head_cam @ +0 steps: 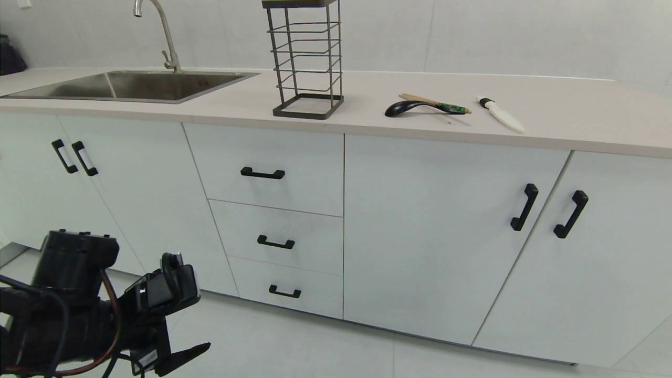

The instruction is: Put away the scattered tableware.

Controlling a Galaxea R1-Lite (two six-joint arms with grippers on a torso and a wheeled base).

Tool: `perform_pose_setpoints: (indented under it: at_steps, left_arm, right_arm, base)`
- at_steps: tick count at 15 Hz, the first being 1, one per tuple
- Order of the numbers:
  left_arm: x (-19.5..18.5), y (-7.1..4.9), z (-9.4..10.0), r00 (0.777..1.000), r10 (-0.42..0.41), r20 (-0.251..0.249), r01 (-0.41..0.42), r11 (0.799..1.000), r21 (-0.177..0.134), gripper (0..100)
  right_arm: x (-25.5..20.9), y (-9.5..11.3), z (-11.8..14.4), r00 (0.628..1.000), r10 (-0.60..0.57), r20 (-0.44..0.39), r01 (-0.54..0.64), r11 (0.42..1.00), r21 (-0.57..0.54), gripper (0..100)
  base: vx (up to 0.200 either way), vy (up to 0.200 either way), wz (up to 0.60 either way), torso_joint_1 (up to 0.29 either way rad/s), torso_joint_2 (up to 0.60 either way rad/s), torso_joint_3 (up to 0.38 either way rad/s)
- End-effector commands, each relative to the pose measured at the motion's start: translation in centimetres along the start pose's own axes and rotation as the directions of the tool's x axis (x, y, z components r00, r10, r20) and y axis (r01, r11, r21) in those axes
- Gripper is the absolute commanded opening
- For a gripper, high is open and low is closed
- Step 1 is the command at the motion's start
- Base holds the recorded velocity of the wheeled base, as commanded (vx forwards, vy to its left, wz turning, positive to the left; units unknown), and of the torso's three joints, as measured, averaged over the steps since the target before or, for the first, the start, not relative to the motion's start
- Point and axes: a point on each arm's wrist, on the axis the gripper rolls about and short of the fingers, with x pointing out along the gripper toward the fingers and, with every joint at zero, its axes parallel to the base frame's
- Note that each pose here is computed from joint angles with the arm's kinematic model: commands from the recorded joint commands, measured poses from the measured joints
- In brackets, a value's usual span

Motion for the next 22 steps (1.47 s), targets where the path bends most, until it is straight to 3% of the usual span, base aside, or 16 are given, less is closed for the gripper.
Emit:
perform_pose_setpoints:
  at_steps: [1, 2, 4, 7, 11, 13, 14, 15, 18, 19, 21, 22]
  left_arm:
    - [1.3, 0.1, -0.3, 0.998, -0.031, -0.056, 0.031, 0.999, -0.014, 100]
    - [1.2, 0.1, -0.2, 0.998, -0.028, -0.065, 0.027, 0.999, -0.018, 100]
    - [1.1, -0.4, 0.3, 0.997, -0.049, -0.056, 0.044, 0.995, -0.086, 100]
    - [1.1, -1.3, 0.3, 0.994, -0.083, -0.065, 0.074, 0.988, -0.138, 100]
    - [1.3, -2.2, -0.7, 0.989, -0.109, -0.097, 0.092, 0.983, -0.161, 100]
    - [1.6, -2.5, -1.3, 0.984, -0.129, -0.12, 0.108, 0.979, -0.171, 100]
    - [1.9, -2.2, -1.2, 0.985, -0.128, -0.118, 0.109, 0.982, -0.154, 100]
    - [2.6, -1.5, -0.8, 0.989, -0.106, -0.102, 0.096, 0.991, -0.098, 100]
    - [5.0, 0.1, 0.1, 0.995, -0.08, -0.056, 0.086, 0.989, 0.116, 100]
    - [5.3, 0.2, 0.1, 0.995, -0.089, -0.052, 0.095, 0.987, 0.133, 100]
    - [6.9, 0.8, -0.1, 0.991, -0.127, -0.045, 0.134, 0.967, 0.216, 100]
    - [8.3, 1.8, -0.3, 0.99, -0.134, -0.043, 0.141, 0.953, 0.268, 100]
  right_arm:
    - [0.0, 0.0, 0.0, 1.0, 0.0, 0.0, 0.0, 1.0, 0.0, 0]
    - [0.0, 0.0, 0.0, 1.0, 0.0, 0.0, 0.0, 1.0, 0.0, 0]
    - [0.0, 0.0, 0.0, 1.0, 0.002, 0.0, -0.002, 1.0, 0.0, 0]
    - [0.0, 0.0, 0.0, 1.0, 0.002, 0.0, -0.002, 1.0, 0.0, 0]
    - [0.0, 0.0, 0.0, 1.0, 0.002, 0.0, -0.002, 1.0, 0.001, 0]
    - [0.0, 0.0, 0.0, 1.0, 0.0, 0.0, 0.0, 1.0, 0.001, 0]
    - [0.0, 0.0, 0.0, 1.0, 0.002, 0.0, -0.002, 1.0, 0.001, 0]
    - [0.0, 0.0, 0.0, 1.0, 0.0, 0.0, 0.0, 1.0, 0.001, 0]
    - [0.0, 0.0, 0.0, 1.0, 0.0, 0.0, 0.0, 1.0, 0.001, 0]
    - [0.0, 0.0, 0.0, 1.0, 0.002, -0.002, -0.002, 1.0, 0.001, 0]
    - [0.0, 0.0, 0.0, 1.0, 0.002, 0.0, -0.002, 1.0, 0.001, 0]
    - [0.0, 0.0, 0.0, 1.0, 0.0, -0.002, 0.0, 1.0, 0.001, 0]
  base:
    - [0.0, 0.0, 0.0, 0.0, 0.0, 0.0]
    - [0.0, 0.0, 0.0, 0.0, 0.0, 0.0]
    - [0.1, 0.0, 0.0, -0.001, 0.0, 0.004]
    - [0.2, 0.0, 0.0, -0.002, 0.0, 0.004]
    - [0.2, 0.0, 0.0, 0.006, 0.0, 0.001]
    - [0.0, 0.0, 0.0, 0.0, 0.0, 0.0]
    - [0.0, 0.0, 0.0, 0.0, 0.0, 0.0]
    - [0.0, 0.0, 0.0, 0.0, 0.0, 0.0]
    - [0.0, 0.0, 0.0, 0.0, 0.0, 0.0]
    - [0.0, 0.0, 0.0, 0.0, 0.0, 0.0]
    - [0.0, 0.0, 0.0, 0.0, 0.0, 0.0]
    - [0.0, 0.0, 0.0, 0.0, 0.0, 0.0]
